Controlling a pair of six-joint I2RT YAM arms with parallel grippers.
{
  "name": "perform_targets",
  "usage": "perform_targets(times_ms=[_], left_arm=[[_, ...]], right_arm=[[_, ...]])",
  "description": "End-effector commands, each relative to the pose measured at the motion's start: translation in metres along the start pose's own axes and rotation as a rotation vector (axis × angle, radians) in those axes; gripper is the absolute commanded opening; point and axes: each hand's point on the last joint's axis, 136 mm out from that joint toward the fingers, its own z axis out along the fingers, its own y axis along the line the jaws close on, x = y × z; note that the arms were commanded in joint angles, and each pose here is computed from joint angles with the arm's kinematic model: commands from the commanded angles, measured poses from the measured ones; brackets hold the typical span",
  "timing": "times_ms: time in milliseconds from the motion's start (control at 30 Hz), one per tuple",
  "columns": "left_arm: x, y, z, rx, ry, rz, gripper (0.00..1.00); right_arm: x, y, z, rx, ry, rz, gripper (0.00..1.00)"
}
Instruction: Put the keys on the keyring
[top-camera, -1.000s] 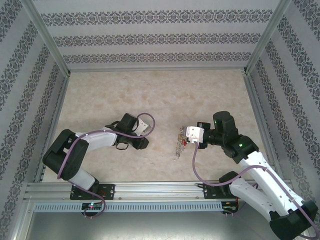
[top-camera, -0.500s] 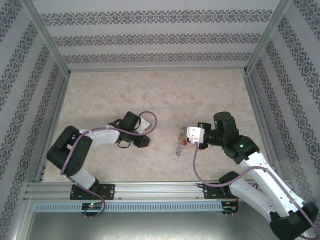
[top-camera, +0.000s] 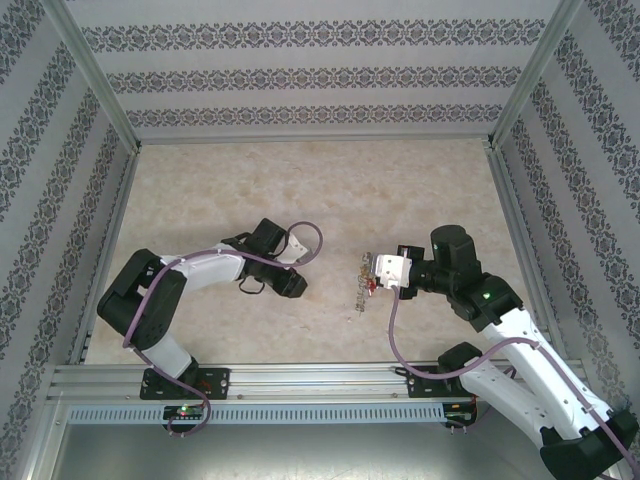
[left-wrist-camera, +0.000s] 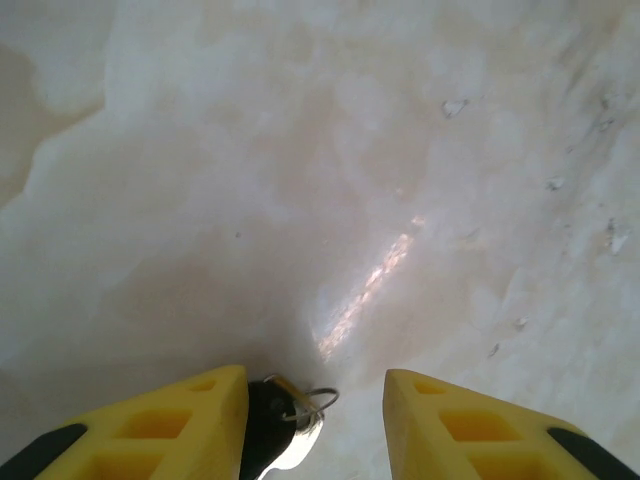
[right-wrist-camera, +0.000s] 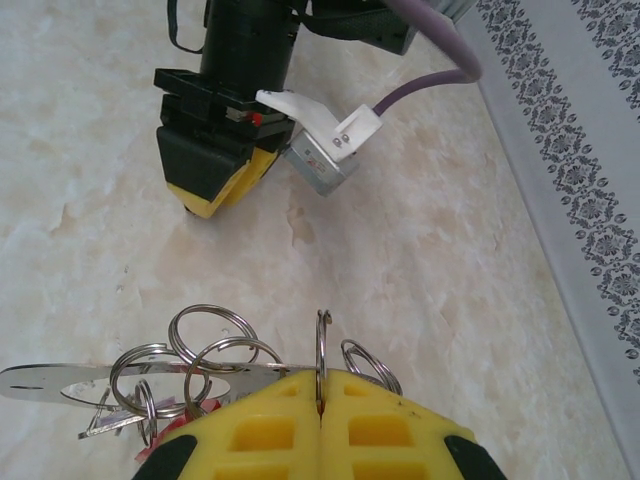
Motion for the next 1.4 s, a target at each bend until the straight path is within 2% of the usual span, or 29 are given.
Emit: perform_targets(times_ms=[0,133,267,400,467,567,733,833,1033,1167,1367], left_arm=[[-0.007,-0.016,-0.012,0.061,0.036,0.036,0.43],[-0.01,-0.038,-0.034,0.144,0.078,0.194,0.51],[0.001,-0.062,-0.057,0.302,0.15,0.6,0.56],[-0.001,-0.021,-0.048,0.158,0.243,0.801,0.54],[0.006,-0.007,-0.044,0.146,0.3,0.855,0.51],[0.015,0.001,-0.038,0.162,0.363,0.881,0.48],[0.012,-0.001,-0.034,0.157,0.357,0.915,0.45],[0.005,-0.002,-0.027,0.144,0.312,0.934,0.45],[0.008,0.005,-0.009,0.107,0.298,1.019,0.44],[0.0,0.002,-0.004,0.111,0.253,1.023,0.42],[0.004,0.004,0.005,0.134,0.259,1.003,0.36]], right_arm=[[-0.003,-0.005,-0.004,0.027,-0.012,0.0,0.0],[-0.003,-0.005,-0.003,0.027,-0.016,-0.003,0.0],[-0.005,-0.006,-0.002,0.027,-0.026,-0.006,0.0],[-0.006,-0.007,-0.003,0.029,-0.023,-0.006,0.0],[-0.004,-0.008,-0.005,0.036,-0.01,-0.013,0.0],[-0.001,-0.007,-0.007,0.046,0.004,-0.021,0.0],[0.002,-0.006,-0.008,0.059,0.011,-0.025,0.0],[0.002,-0.006,-0.008,0.062,0.01,-0.026,0.0],[0.001,-0.008,-0.007,0.064,0.008,-0.029,0.0],[0.002,-0.007,-0.008,0.063,0.013,-0.031,0.0],[0.004,-0.009,-0.009,0.071,0.022,-0.03,0.0]])
